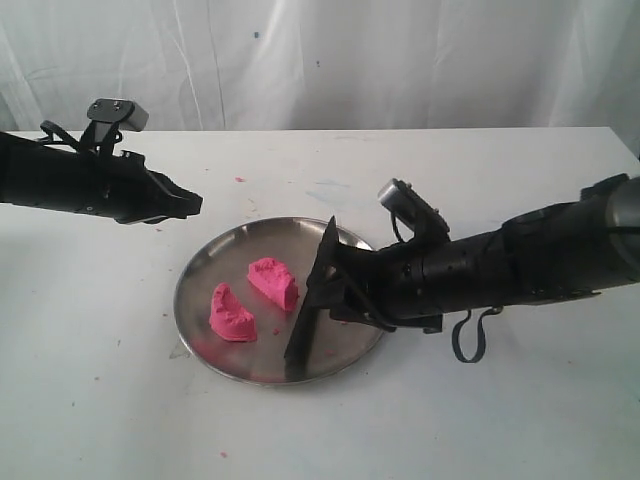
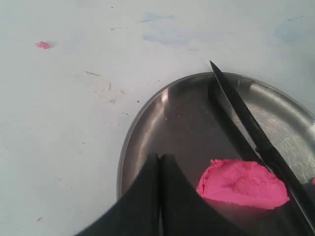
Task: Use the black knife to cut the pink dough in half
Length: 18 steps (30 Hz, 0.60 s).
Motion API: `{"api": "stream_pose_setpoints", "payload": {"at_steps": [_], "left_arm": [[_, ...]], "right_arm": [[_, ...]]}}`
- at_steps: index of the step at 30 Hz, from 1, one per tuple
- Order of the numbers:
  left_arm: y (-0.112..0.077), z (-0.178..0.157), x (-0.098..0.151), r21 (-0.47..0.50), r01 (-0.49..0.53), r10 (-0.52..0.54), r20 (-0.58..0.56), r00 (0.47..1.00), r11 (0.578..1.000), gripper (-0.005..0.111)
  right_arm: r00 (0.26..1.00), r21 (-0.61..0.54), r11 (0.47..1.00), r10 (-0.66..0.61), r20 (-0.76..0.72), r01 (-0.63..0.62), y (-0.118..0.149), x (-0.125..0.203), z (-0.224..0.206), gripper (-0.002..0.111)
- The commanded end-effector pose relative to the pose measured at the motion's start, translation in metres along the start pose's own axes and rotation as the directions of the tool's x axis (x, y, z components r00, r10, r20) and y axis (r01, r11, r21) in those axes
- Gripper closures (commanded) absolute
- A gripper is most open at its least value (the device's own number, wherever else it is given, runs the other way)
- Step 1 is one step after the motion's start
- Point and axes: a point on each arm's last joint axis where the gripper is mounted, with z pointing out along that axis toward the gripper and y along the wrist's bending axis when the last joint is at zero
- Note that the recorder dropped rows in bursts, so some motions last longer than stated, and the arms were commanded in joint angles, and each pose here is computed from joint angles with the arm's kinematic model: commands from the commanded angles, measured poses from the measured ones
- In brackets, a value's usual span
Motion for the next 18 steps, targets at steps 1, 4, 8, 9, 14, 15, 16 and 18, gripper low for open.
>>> {"api": "stream_pose_setpoints", "payload": {"at_steps": [1, 4, 8, 9, 14, 15, 16, 18], "left_arm": [[-0.002, -0.004, -0.005, 0.011, 0.006, -0.006, 0.023, 1.000, 1.000, 0.107], [-0.002, -0.004, -0.005, 0.011, 0.006, -0.006, 0.023, 1.000, 1.000, 0.107], [-0.002, -0.004, -0.005, 0.011, 0.006, -0.006, 0.023, 1.000, 1.000, 0.107], [-0.002, -0.004, -0.005, 0.011, 0.006, -0.006, 0.023, 1.000, 1.000, 0.107], [-0.002, -0.004, -0.005, 0.011, 0.006, -0.006, 0.023, 1.000, 1.000, 0.107], [-0.002, -0.004, -0.005, 0.011, 0.006, -0.006, 0.023, 1.000, 1.000, 0.107], [-0.002, -0.004, -0.005, 0.011, 0.006, -0.006, 0.023, 1.000, 1.000, 0.107], [-0.002, -0.004, -0.005, 0.011, 0.006, -0.006, 0.023, 1.000, 1.000, 0.107]], "right_arm": [[0.997, 0.049, 0.998, -0.033, 0.063, 0.030, 0.004, 0.004, -0.023, 0.078], [0.989, 0.066, 0.992, -0.109, 0.100, 0.103, 0.011, 0.010, -0.041, 0.078], [0.966, 0.042, 0.980, -0.200, 0.164, 0.196, 0.029, 0.014, -0.067, 0.078], [0.959, 0.036, 0.977, -0.214, 0.185, 0.211, 0.034, 0.015, -0.074, 0.078], [0.904, 0.065, 0.943, -0.331, 0.270, 0.326, 0.054, 0.015, -0.105, 0.078], [0.885, 0.082, 0.928, -0.371, 0.282, 0.363, 0.058, 0.016, -0.111, 0.078], [0.864, 0.098, 0.913, -0.407, 0.297, 0.396, 0.061, 0.016, -0.118, 0.078], [0.821, 0.128, 0.885, -0.464, 0.331, 0.448, 0.069, 0.018, -0.132, 0.078]]}}
